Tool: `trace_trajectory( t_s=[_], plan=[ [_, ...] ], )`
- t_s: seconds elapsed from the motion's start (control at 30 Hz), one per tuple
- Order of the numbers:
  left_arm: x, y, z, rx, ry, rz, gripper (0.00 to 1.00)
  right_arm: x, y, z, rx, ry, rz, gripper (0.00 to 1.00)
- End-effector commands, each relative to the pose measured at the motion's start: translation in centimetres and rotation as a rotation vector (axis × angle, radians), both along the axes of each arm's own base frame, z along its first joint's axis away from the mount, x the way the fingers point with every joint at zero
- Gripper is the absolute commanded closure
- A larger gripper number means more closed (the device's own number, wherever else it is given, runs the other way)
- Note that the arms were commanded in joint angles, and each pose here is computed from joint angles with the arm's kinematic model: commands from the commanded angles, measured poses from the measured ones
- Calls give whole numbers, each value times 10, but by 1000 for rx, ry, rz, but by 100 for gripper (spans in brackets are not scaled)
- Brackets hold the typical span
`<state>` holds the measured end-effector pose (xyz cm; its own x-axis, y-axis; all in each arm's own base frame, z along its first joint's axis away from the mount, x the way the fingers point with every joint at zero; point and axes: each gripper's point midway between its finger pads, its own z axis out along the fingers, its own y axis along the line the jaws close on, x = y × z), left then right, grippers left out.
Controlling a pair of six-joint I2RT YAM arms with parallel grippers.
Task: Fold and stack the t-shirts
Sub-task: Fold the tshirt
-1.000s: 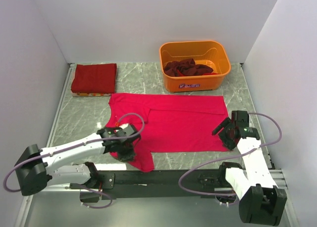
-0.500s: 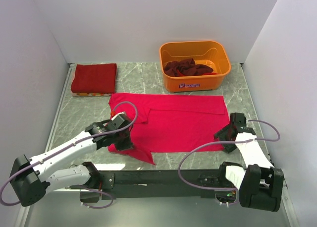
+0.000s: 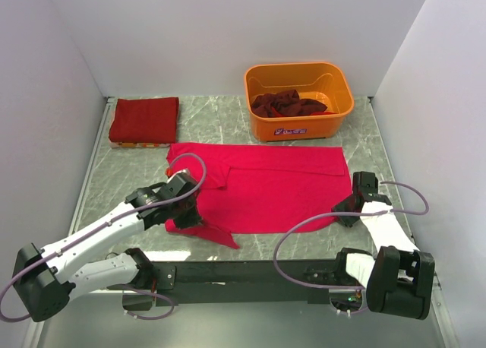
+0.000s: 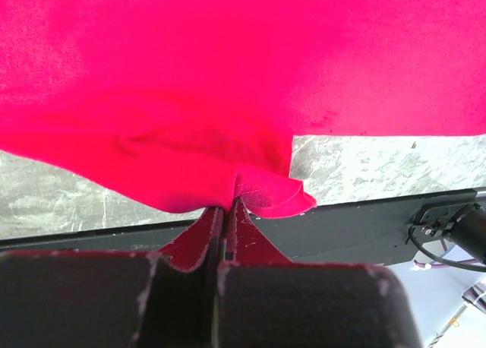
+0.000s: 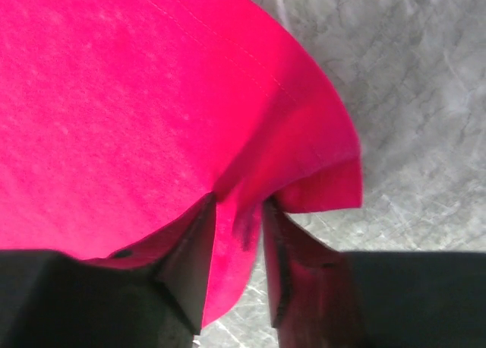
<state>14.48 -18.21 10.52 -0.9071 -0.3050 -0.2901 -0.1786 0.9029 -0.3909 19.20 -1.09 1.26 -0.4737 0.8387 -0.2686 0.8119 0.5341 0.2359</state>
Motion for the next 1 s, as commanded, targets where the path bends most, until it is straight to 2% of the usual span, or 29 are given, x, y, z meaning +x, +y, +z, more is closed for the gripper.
trace_trajectory(
  t_s=[0.0, 0.03, 0.13, 0.37, 0.63, 0.97],
  plan=[
    [6, -5, 12, -38, -39, -14, 99, -16, -4, -6, -23, 48, -4, 68],
    [7, -6, 13, -44, -43, -14, 99, -16, -5, -5, -30, 47, -4, 79],
    [11, -9, 14, -68, -54, -1, 99, -16, -1, -5, -12, 45, 3, 87],
    [25, -15, 29, -135, -109, 23, 99, -14, 2, -1, 3, 40, 28, 88],
    [51, -12, 44, -136, -192, 38, 99, 3, 4, 17, 16, 19, 89, 87],
    [98, -11, 80, -152, -366, 60, 99, 27, 9, 36, 48, 0, 149, 88]
  ],
)
